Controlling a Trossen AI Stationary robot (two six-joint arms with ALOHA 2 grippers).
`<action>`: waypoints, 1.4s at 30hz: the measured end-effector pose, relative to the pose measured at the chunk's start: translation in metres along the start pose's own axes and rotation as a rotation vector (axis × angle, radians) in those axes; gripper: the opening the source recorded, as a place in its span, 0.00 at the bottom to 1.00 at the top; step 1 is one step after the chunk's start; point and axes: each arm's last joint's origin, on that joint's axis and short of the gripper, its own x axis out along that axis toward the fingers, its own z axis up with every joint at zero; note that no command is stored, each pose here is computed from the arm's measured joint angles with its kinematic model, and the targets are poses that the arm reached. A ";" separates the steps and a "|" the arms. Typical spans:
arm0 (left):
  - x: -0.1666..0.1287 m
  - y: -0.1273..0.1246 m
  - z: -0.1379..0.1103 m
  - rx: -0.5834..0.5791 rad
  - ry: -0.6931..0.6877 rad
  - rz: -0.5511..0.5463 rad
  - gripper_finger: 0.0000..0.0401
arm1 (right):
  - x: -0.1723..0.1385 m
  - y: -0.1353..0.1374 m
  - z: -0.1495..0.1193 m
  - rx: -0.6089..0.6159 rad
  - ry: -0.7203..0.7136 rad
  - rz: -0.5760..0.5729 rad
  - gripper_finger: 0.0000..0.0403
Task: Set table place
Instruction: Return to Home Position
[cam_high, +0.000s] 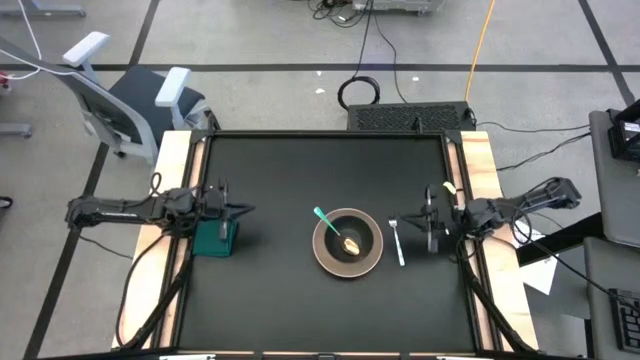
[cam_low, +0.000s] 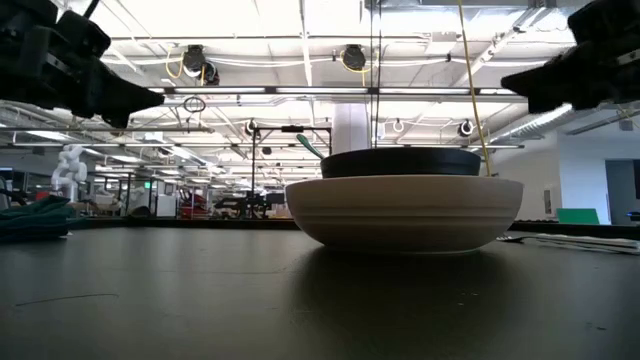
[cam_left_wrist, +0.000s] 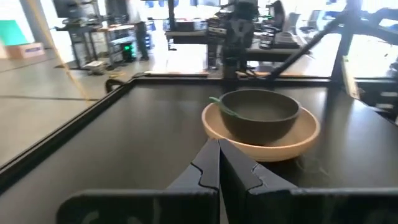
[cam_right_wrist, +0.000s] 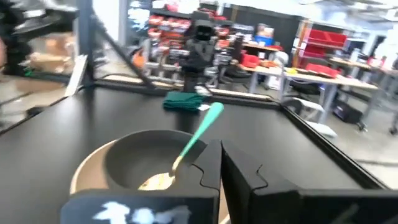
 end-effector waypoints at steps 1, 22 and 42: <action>0.000 0.001 0.000 -0.007 0.000 0.017 0.00 | 0.001 -0.002 -0.002 0.019 -0.004 -0.018 0.00; 0.000 0.002 -0.008 0.041 0.072 -0.142 0.01 | 0.003 -0.010 0.004 0.132 -0.095 0.069 0.00; 0.000 0.002 -0.010 -0.041 0.101 -0.139 0.06 | 0.003 -0.009 0.003 0.209 -0.087 0.073 0.00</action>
